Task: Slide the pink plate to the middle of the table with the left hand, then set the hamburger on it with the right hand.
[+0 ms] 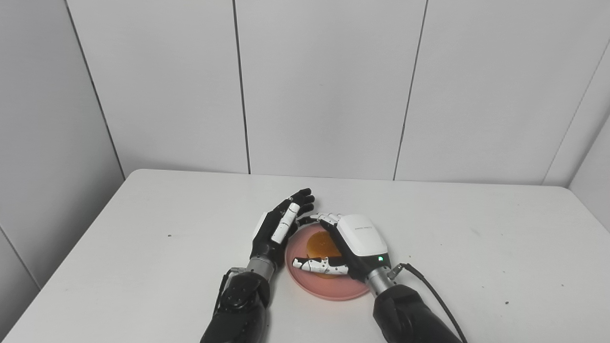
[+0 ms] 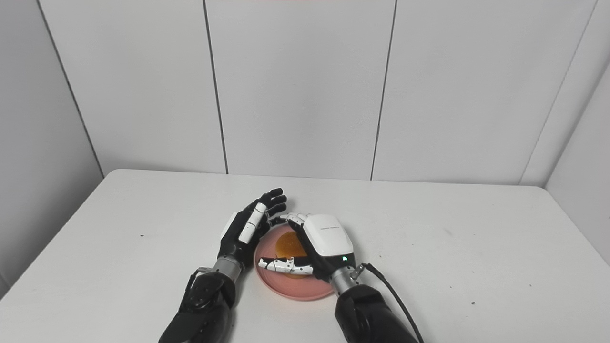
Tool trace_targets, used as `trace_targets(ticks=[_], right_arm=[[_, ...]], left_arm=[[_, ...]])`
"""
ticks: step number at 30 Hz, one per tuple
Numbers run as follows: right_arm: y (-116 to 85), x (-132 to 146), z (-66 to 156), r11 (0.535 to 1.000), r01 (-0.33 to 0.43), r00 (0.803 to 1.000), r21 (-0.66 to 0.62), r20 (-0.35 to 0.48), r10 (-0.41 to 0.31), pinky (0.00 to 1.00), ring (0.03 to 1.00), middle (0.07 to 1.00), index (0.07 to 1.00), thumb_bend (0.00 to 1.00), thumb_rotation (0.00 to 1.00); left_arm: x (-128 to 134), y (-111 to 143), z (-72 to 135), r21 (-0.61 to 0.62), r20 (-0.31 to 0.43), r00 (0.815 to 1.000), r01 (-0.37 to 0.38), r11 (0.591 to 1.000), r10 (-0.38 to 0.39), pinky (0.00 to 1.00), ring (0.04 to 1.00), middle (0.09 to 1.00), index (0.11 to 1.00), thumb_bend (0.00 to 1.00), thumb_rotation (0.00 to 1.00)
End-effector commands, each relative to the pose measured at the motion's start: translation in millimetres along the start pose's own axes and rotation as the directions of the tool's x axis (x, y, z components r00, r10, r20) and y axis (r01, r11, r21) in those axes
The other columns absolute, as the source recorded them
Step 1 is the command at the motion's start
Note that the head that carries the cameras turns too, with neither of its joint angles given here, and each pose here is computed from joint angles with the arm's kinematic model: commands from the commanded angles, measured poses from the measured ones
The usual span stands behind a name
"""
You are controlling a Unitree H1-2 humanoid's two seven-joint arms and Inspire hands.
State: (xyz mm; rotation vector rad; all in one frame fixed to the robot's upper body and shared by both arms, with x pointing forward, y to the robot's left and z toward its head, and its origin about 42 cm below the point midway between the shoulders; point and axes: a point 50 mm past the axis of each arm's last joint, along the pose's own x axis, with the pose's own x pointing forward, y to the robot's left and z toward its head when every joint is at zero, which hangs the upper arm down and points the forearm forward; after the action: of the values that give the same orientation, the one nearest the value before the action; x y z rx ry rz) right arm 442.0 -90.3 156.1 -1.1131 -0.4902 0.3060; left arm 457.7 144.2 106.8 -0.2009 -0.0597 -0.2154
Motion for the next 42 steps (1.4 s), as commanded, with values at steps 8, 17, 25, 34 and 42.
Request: trace_targets(ticks=[8, 17, 25, 34, 42], right_arm=[[-49.5, 9.7, 13.1, 0.974, 0.194, 0.979, 0.117, 0.041, -0.2, 0.68, 0.753, 0.775, 0.741, 0.79, 1.0], [-70.9, -0.3, -2.1, 0.827, 0.373, 0.925, 0.42, -0.1, -0.367, 0.63, 0.747, 0.763, 0.723, 0.8, 1.0], [-46.2, -10.5, -45.1, 0.581, 0.472, 0.881, 0.664, -0.322, -0.348, 0.69, 0.739, 0.789, 0.784, 0.82, 1.0], [-7.4, -27.7, -72.5, 0.312, 0.571, 0.82, 0.76, -0.544, -0.177, 0.78, 0.8, 0.836, 0.827, 0.79, 1.0], [6.8, -35.1, -83.8, 0.336, 0.545, 0.83, 0.768, -0.55, -0.09, 0.83, 0.837, 0.853, 0.854, 0.81, 1.0]], left_arm=[[-18.8, 9.0, -21.9, -0.023, -0.049, 0.998, -0.032, 0.999, 0.031, 0.79, 0.872, 0.831, 0.7, 0.88, 0.72], [-17.2, 11.8, -19.5, -0.062, -0.017, 0.996, -0.093, 0.994, 0.092, 0.83, 0.852, 0.821, 0.702, 0.88, 0.69], [-15.1, 20.3, -11.6, -0.004, 0.022, 0.976, -0.217, 0.976, 0.217, 0.91, 0.918, 0.912, 0.834, 0.89, 0.76], [-17.5, 24.9, -9.9, 0.064, -0.004, 0.945, -0.326, 0.943, 0.327, 1.0, 0.997, 0.994, 0.956, 0.78, 0.78], [-19.4, 23.8, -16.5, 0.147, -0.02, 0.937, -0.343, 0.928, 0.35, 0.98, 0.991, 0.974, 0.966, 0.8, 0.76]])
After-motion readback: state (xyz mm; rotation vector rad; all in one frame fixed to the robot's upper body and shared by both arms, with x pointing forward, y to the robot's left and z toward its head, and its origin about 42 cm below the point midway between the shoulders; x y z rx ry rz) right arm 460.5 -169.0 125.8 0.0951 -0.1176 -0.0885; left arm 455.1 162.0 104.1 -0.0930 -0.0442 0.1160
